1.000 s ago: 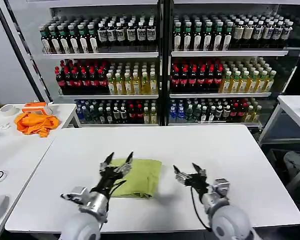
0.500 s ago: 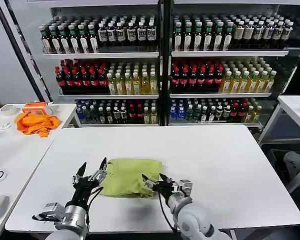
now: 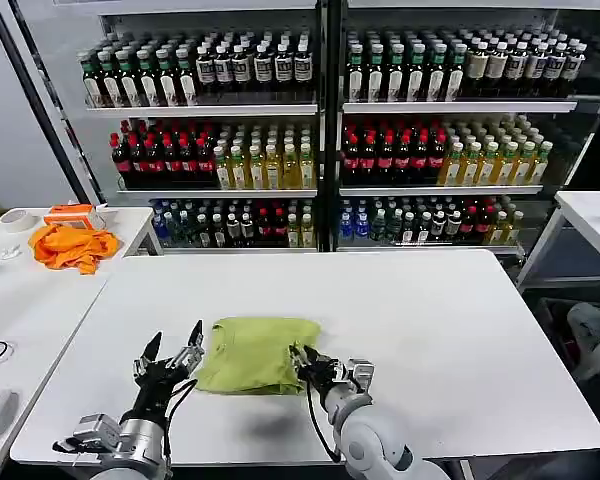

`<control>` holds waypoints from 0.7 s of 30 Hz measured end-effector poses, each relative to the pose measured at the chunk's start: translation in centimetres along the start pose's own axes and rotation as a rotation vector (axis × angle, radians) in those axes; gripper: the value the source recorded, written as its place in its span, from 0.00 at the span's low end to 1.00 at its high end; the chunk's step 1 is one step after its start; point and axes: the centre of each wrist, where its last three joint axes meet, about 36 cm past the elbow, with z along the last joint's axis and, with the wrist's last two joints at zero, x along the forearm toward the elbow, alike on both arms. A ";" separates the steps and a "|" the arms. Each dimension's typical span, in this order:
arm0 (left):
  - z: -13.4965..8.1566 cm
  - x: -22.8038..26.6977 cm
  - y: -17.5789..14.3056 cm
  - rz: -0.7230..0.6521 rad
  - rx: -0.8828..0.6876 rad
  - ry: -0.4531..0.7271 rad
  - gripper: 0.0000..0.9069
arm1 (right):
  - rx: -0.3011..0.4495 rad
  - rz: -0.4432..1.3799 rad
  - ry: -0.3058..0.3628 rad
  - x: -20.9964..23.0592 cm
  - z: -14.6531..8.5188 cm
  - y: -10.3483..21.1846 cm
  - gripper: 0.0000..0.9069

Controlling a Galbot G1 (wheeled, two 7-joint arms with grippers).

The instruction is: Fold and organize the clothes.

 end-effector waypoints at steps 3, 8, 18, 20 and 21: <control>0.0 0.0 0.1 -0.003 0.001 0.002 1.00 | 0.000 0.011 -0.006 0.0 -0.3 -0.3 0.00; 0.1 -0.1 0.2 -0.008 0.003 0.004 1.00 | -0.004 0.035 -0.006 -0.1 -0.4 -1.2 0.00; 0.2 -0.1 0.2 -0.010 0.012 0.010 1.00 | -0.012 0.077 -0.030 0.0 -1.6 -3.3 0.00; 0.2 -0.2 0.2 -0.010 0.013 0.010 1.00 | -0.012 0.083 -0.035 0.0 -2.0 -3.7 0.00; 0.2 -0.2 0.2 -0.010 0.015 0.010 1.00 | -0.012 0.085 -0.038 0.0 -2.2 -3.8 0.00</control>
